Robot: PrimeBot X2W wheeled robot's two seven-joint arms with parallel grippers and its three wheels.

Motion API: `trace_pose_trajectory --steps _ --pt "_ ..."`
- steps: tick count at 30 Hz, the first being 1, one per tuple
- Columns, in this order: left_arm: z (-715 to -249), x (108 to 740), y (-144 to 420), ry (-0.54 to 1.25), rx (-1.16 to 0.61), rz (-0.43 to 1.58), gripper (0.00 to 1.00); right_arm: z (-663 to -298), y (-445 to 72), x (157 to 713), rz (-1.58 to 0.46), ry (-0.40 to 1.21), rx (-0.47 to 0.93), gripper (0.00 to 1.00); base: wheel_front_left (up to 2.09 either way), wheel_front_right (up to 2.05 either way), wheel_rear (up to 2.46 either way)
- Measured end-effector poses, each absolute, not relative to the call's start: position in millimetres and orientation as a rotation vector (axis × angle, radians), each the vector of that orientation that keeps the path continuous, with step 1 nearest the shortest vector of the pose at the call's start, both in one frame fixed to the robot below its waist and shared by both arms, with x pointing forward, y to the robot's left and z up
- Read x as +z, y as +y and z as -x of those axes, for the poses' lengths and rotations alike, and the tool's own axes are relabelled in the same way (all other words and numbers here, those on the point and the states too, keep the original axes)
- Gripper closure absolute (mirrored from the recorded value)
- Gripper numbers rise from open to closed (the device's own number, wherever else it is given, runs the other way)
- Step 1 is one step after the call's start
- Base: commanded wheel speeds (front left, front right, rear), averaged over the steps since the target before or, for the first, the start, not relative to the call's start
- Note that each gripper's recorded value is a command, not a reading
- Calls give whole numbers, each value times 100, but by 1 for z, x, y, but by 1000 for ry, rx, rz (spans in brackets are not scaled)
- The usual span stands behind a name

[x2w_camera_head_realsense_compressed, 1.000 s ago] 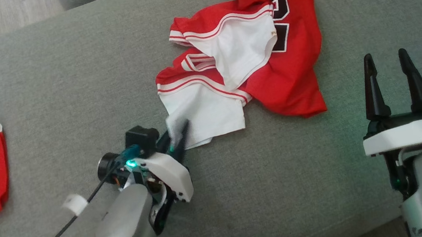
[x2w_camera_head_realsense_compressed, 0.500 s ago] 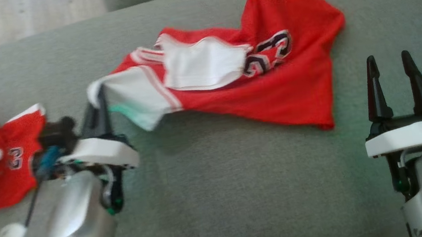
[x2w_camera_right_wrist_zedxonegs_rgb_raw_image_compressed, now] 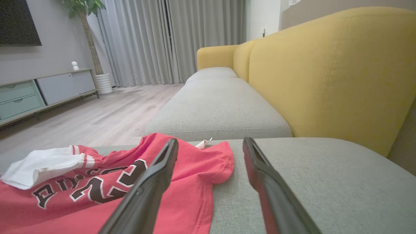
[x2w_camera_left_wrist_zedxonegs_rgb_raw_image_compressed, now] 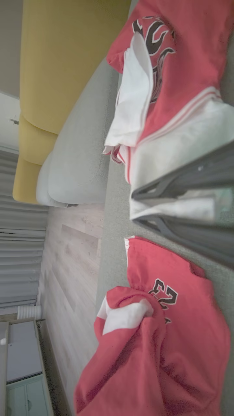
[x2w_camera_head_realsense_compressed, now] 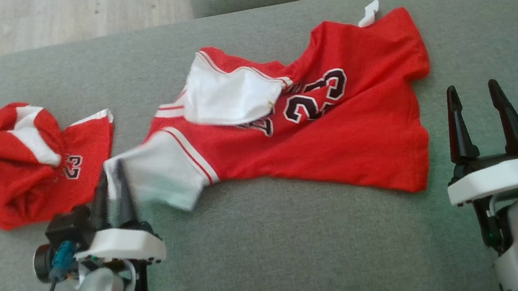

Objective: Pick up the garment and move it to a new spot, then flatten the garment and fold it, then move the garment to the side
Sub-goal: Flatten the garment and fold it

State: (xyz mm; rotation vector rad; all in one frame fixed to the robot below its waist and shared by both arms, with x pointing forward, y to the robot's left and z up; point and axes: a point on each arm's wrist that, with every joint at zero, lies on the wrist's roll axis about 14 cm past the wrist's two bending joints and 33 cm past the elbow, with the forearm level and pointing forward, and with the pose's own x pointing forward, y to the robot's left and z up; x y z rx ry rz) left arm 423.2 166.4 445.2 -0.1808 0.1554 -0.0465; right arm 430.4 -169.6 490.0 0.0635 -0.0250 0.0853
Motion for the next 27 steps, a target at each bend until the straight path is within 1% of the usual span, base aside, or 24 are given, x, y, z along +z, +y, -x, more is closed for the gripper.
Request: trace_pose_trajectory --steps 5,8,14,19,27 --pt "-421 475 156 57 -81 189 0 -430 -166 485 -70 -6 93 0 0 0 0" --pt "-408 485 154 17 -88 202 0 -421 -162 472 -80 35 100 0 0 0 0" --pt "-373 477 150 28 -83 226 0 -400 -161 443 -115 125 96 0 0 0 0" --pt "-368 478 147 24 -93 233 0 -395 -158 430 -143 167 97 0 0 0 0" --pt "-368 476 151 28 -85 233 0 -372 -131 374 -196 424 155 0 0 0 0"
